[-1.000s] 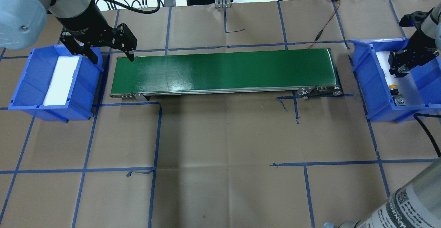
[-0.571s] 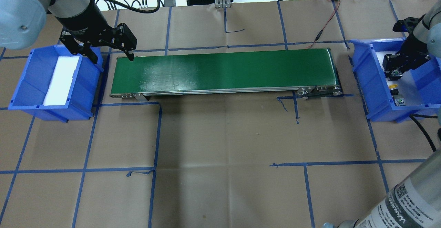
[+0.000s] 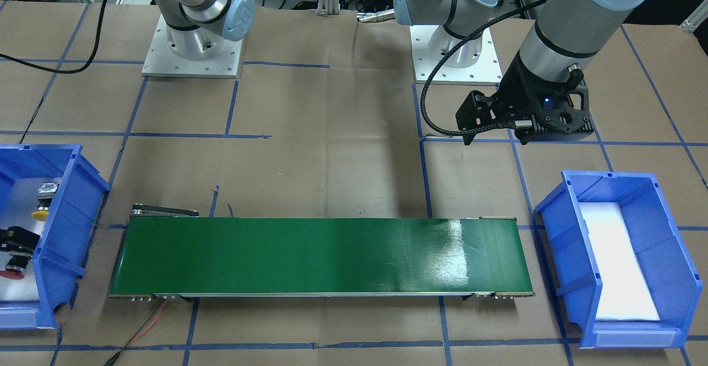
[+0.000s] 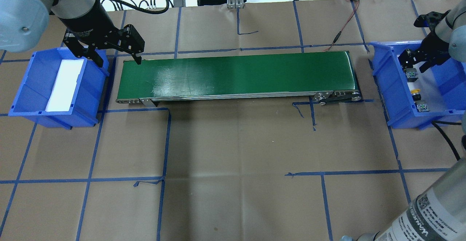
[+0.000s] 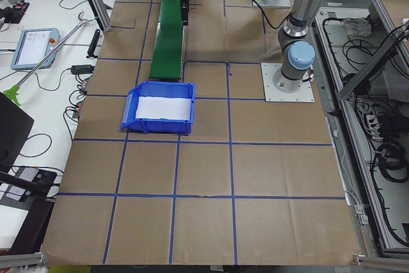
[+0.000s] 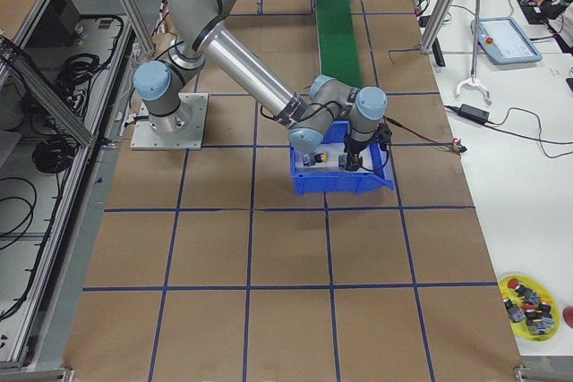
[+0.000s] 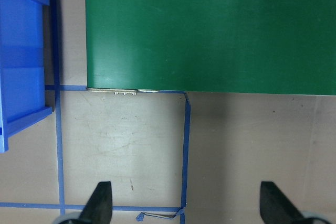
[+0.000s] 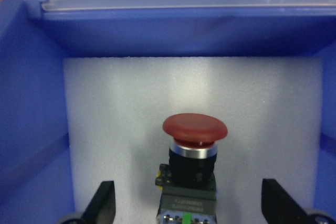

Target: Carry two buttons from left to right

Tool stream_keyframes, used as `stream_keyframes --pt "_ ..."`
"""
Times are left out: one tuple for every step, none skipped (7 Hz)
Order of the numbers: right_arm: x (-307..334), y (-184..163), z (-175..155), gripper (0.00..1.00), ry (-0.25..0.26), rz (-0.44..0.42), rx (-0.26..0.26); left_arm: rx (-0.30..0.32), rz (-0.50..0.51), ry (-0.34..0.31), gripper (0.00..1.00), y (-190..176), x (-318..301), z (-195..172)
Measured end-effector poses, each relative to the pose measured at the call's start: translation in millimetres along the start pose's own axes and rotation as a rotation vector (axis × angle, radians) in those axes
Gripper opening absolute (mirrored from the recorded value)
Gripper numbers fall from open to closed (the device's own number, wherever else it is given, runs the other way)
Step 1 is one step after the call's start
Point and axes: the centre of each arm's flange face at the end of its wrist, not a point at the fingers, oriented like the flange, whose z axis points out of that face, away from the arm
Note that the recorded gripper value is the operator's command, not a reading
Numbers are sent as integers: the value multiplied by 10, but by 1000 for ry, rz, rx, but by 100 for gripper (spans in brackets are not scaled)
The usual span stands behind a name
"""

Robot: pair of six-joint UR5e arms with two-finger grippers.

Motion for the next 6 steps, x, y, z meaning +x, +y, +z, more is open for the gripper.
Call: stream_keyframes --pt "-9 10 -205 99 19 2 23 0 0 0 100 0 0 0" --pt "-30 43 -472 99 42 6 48 0 0 0 100 0 0 0" --pt "-78 102 -767 99 55 13 56 0 0 0 100 0 0 -1" --pt "-195 176 -1130 99 53 30 49 0 0 0 100 0 0 -1" --pt "-476 238 -1538 100 44 47 47 0 0 0 100 0 0 -1" --pt "-918 258 -1844 100 39 37 51 0 0 0 100 0 0 -1"
